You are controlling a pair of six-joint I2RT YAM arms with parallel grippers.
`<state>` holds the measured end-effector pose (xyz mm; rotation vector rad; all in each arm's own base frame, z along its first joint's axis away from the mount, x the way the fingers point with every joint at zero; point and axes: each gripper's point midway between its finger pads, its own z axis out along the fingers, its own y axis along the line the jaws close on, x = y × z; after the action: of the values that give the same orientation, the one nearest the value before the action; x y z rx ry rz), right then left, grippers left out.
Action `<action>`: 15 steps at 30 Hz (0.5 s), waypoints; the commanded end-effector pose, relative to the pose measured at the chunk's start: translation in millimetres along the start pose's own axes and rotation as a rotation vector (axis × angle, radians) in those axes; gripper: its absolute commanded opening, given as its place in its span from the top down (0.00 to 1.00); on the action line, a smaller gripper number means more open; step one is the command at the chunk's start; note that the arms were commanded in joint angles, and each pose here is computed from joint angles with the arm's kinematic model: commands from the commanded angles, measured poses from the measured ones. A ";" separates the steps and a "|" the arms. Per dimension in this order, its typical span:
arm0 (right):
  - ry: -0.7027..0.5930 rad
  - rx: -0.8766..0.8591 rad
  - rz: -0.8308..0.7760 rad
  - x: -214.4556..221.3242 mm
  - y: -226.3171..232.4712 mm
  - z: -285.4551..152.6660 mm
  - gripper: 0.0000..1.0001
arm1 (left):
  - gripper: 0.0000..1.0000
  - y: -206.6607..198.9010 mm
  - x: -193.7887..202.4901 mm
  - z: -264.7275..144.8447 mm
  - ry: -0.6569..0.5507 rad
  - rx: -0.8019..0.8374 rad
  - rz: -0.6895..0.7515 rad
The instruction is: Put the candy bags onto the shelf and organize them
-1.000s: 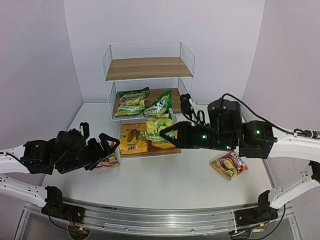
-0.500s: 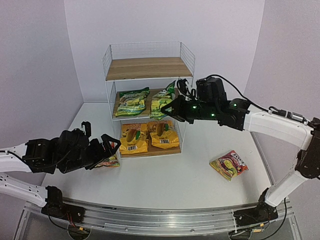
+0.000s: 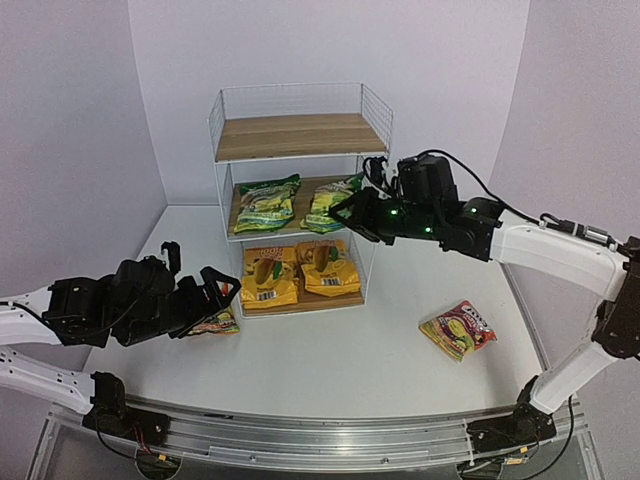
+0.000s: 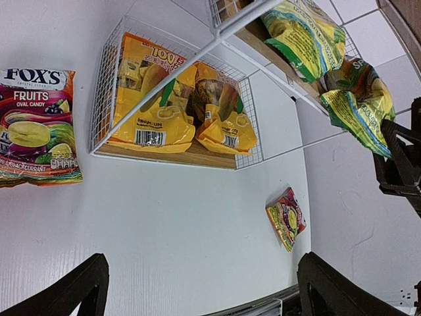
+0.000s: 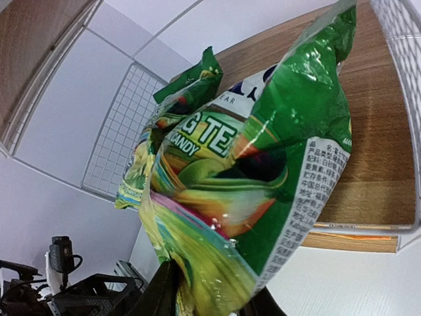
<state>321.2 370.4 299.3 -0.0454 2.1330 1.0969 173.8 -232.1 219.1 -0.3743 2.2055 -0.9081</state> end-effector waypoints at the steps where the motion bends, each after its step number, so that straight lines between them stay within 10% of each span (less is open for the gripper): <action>1: -0.154 0.181 0.052 -29.4 -39.2 -28.9 0.70 | 0.00 -11.2 -3.4 -1.7 -0.007 0.033 -0.009; 15: -0.189 0.304 0.116 -24.5 -70.5 -22.5 0.91 | 0.00 -13.8 -0.3 0.0 0.005 0.044 -0.006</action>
<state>336.7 309.2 277.0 0.2562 2.1422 0.8642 173.5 -235.9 219.1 -0.3617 2.2088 -0.9175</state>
